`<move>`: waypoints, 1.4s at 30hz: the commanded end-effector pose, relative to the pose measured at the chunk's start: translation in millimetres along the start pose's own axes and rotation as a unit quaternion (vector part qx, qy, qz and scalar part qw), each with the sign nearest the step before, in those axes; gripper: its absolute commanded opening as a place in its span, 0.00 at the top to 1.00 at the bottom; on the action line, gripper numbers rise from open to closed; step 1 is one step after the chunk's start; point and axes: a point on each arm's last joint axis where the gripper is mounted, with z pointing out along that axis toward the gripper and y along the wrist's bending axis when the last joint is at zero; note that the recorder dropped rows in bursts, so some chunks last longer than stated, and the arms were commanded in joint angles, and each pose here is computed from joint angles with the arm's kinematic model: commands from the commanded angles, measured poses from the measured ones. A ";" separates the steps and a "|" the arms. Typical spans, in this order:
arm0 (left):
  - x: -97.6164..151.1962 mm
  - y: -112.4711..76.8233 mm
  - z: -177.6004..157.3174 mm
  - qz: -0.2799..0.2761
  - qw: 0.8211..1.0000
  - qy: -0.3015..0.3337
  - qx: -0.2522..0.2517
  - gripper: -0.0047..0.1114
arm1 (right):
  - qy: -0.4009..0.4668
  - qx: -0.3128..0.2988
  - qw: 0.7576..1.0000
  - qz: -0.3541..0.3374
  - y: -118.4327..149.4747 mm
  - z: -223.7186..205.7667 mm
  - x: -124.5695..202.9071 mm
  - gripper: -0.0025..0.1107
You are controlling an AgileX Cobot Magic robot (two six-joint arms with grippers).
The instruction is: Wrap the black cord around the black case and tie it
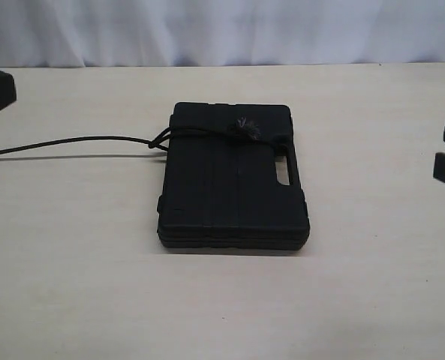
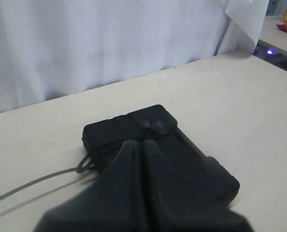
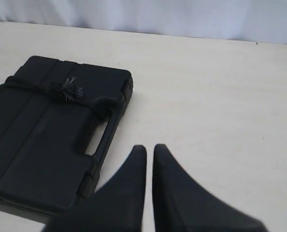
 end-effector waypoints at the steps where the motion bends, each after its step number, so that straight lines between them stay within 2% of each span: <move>1: -3.0 -0.7 -8.6 -0.002 1.000 -0.028 0.000 0.96 | -0.009 0.002 1.000 -0.007 -1.0 -7.4 12.9 0.94; 12: -3.0 -0.7 -8.6 -0.002 1.000 -0.028 0.000 0.96 | -0.025 -0.002 1.000 -0.010 0.1 -15.0 14.2 0.94; 16: -3.0 -0.7 -8.6 -0.002 1.000 -0.028 0.000 0.96 | -0.038 -0.003 0.999 -0.009 -0.3 -18.5 24.6 0.94; 21: -3.0 -0.7 -8.6 -0.002 1.000 -0.028 0.000 0.96 | -0.077 -0.008 0.997 0.000 -1.7 -25.8 65.9 0.94; 26: -3.0 -0.7 -8.6 -0.002 1.000 -0.028 0.000 0.96 | -0.194 -0.013 0.981 0.004 -3.7 -28.1 111.3 0.94; 27: -3.0 -0.7 -8.6 -0.002 1.000 -0.028 0.000 0.96 | -0.155 -0.011 0.988 0.002 -4.4 -34.9 126.5 0.94; 28: -3.0 -0.7 -8.6 -0.002 1.000 -0.028 0.000 0.96 | -0.161 -0.008 0.987 0.003 -4.9 -39.9 130.8 0.94; 31: -3.6 -1.2 -11.0 -0.002 1.000 -0.030 0.002 0.96 | -0.129 0.035 0.991 -0.003 -10.0 -38.6 136.7 0.94; 35: -4.4 -1.2 -12.2 -0.002 0.999 -0.035 0.001 0.96 | -0.127 0.083 0.988 -0.016 -15.3 -39.2 136.8 0.94; 42: -4.6 -1.3 -12.8 -0.002 0.999 -0.037 0.001 0.96 | -0.119 0.076 0.990 -0.015 -14.5 -38.7 138.3 0.94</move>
